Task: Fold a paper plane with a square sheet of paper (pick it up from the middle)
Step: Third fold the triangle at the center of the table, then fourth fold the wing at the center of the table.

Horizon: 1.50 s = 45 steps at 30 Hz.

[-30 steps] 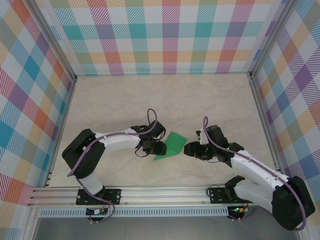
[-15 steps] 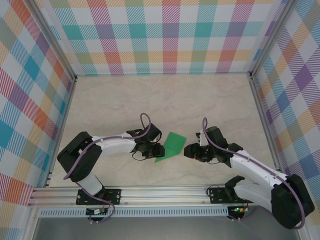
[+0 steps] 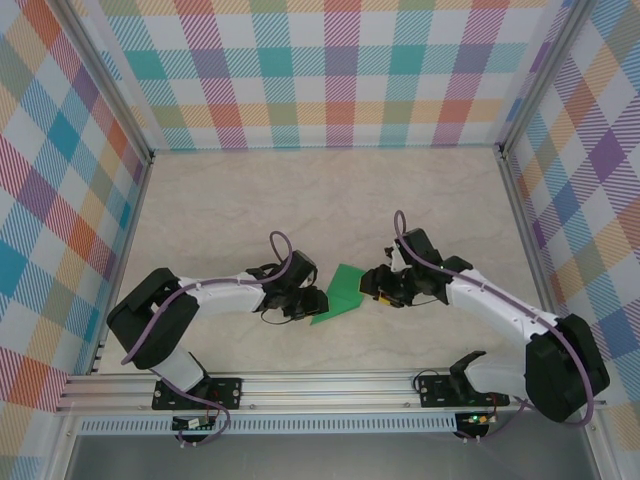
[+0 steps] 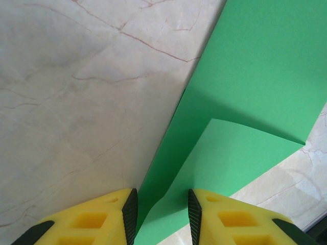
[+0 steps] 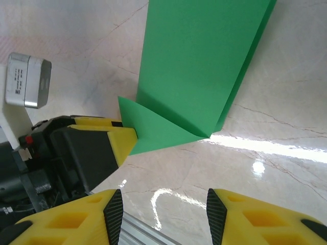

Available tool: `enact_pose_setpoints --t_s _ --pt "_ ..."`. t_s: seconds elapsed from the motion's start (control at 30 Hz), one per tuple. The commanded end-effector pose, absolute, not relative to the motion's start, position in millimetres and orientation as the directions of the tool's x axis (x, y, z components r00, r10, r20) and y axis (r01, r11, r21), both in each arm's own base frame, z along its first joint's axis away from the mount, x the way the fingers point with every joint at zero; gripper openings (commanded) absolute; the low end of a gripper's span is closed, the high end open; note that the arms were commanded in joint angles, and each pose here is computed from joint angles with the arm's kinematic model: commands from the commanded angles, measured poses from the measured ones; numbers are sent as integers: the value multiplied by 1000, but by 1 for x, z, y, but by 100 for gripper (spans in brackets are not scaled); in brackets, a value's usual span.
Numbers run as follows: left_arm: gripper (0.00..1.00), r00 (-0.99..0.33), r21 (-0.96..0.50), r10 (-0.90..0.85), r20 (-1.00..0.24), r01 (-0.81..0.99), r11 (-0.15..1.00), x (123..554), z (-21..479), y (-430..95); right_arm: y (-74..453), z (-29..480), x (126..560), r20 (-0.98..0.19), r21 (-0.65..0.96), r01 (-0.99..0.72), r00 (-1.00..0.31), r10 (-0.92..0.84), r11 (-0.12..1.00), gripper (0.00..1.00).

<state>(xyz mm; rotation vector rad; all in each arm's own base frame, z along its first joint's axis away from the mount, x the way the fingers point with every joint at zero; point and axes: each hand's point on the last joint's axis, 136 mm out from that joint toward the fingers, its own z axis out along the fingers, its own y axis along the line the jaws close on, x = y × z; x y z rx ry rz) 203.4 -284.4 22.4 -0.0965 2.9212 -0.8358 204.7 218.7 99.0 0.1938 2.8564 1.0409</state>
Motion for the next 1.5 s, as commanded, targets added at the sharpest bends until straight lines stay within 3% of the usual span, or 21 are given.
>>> enact_pose_setpoints --t_s 0.0,0.77,1.47 --pt "34 -999 -571 -18 39 -37 820 169 16 -297 219 99 204 12 618 128 -988 153 776 49" --pt "34 -998 -590 12 58 -24 807 171 13 -316 226 108 212 12 614 97 -993 114 783 51" --pt "41 -982 -436 -8 -190 77 897 197 60 -274 230 71 206 62 671 183 -979 192 718 56"
